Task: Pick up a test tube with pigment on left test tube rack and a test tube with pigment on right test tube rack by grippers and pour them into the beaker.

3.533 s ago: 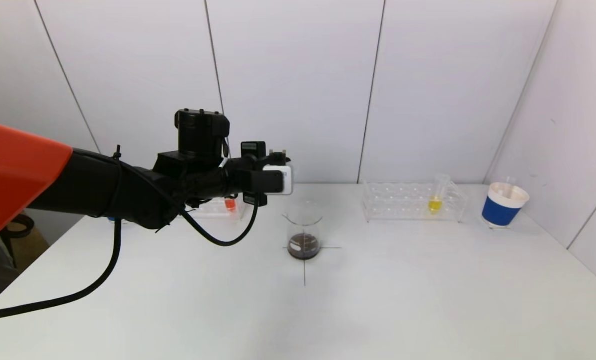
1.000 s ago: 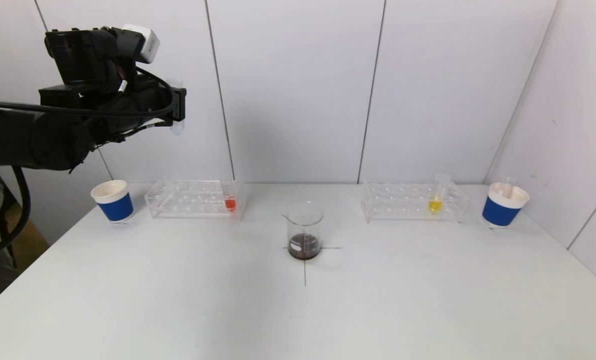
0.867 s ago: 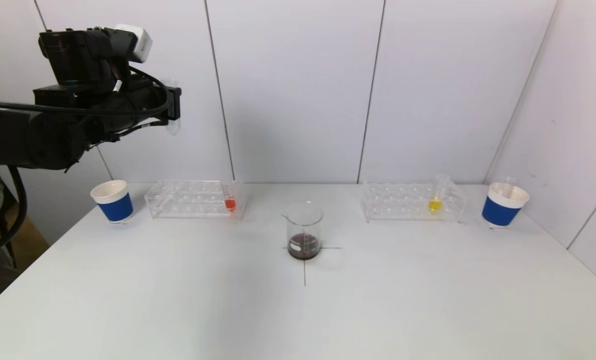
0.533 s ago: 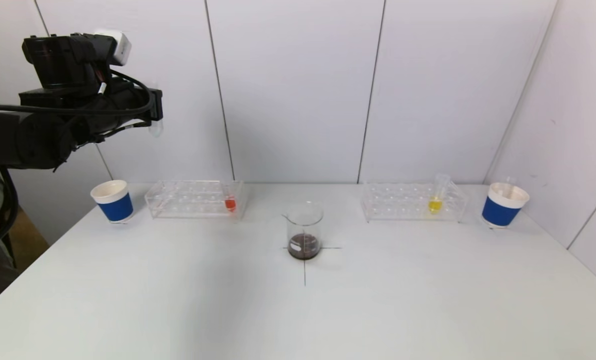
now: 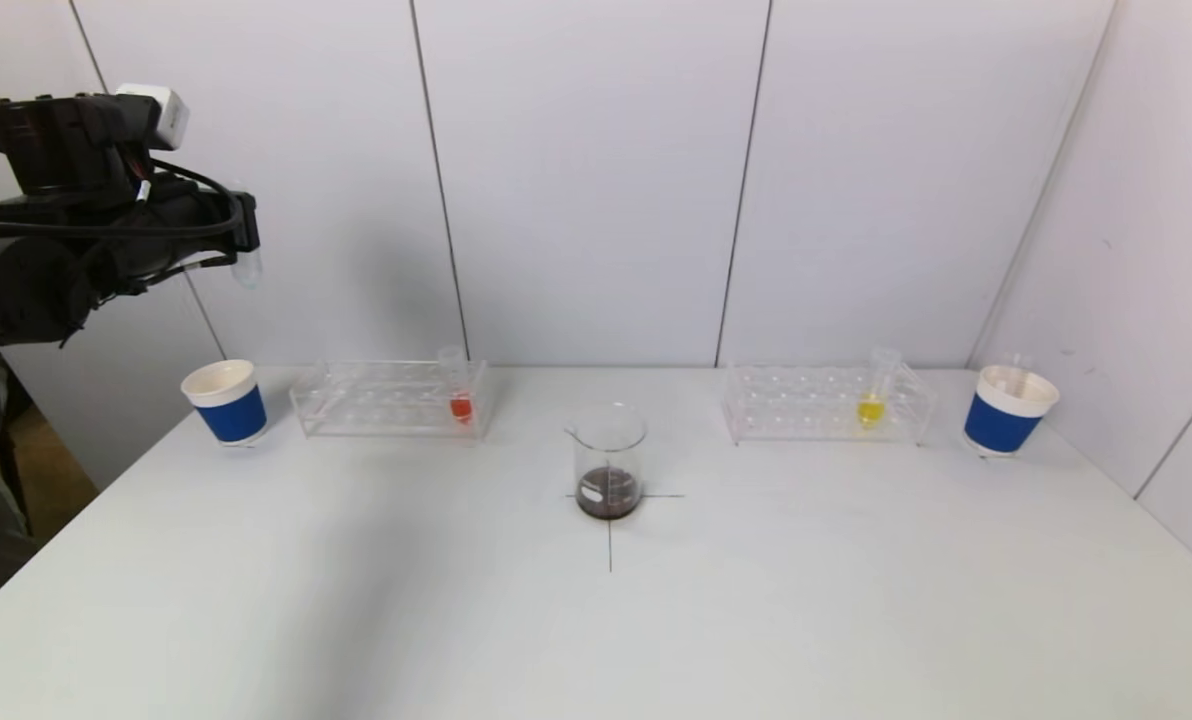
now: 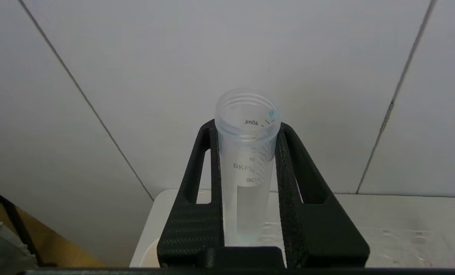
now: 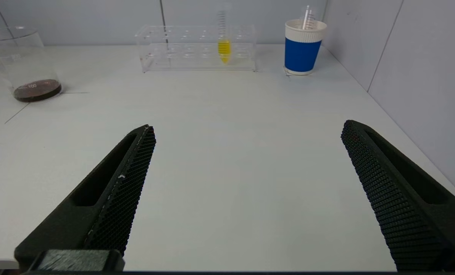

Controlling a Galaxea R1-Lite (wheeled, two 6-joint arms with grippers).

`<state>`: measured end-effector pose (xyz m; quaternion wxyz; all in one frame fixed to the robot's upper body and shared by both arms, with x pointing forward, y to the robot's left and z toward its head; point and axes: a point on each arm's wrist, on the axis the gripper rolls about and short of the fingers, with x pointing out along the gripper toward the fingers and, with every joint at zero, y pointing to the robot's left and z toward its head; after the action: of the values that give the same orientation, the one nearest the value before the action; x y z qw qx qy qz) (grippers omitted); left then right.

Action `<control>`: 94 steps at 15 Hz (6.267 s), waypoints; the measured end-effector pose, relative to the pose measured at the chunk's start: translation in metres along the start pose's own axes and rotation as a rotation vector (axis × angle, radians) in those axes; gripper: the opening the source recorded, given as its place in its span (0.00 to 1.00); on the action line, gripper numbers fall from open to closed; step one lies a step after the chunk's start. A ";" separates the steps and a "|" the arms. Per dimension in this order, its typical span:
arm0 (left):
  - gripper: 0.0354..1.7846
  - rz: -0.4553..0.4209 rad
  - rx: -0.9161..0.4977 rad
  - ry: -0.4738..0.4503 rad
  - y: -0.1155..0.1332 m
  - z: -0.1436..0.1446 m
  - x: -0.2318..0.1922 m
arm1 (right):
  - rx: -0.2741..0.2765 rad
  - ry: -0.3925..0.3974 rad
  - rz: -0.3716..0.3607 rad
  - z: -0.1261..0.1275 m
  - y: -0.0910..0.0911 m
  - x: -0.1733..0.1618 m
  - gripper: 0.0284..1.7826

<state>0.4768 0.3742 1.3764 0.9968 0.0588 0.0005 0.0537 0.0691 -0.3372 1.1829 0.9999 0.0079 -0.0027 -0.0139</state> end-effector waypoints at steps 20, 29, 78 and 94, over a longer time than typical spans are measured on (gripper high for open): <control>0.22 0.163 -0.061 0.081 0.062 -0.065 0.034 | 0.000 0.000 0.000 0.000 0.000 0.000 0.99; 0.22 0.169 -0.078 0.133 0.064 -0.100 0.036 | 0.000 0.000 0.000 0.000 0.000 0.000 0.99; 0.99 0.146 -0.108 0.150 0.060 -0.160 0.027 | 0.000 0.000 0.000 0.000 0.000 0.000 0.99; 0.99 0.025 -0.147 -0.041 0.033 -0.051 -0.094 | 0.000 0.000 0.000 0.000 0.000 0.000 0.99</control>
<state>0.3798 0.4029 1.3291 0.9975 -0.0132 -0.0246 0.0647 0.0691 -0.3372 1.1829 0.9999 0.0079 -0.0027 -0.0139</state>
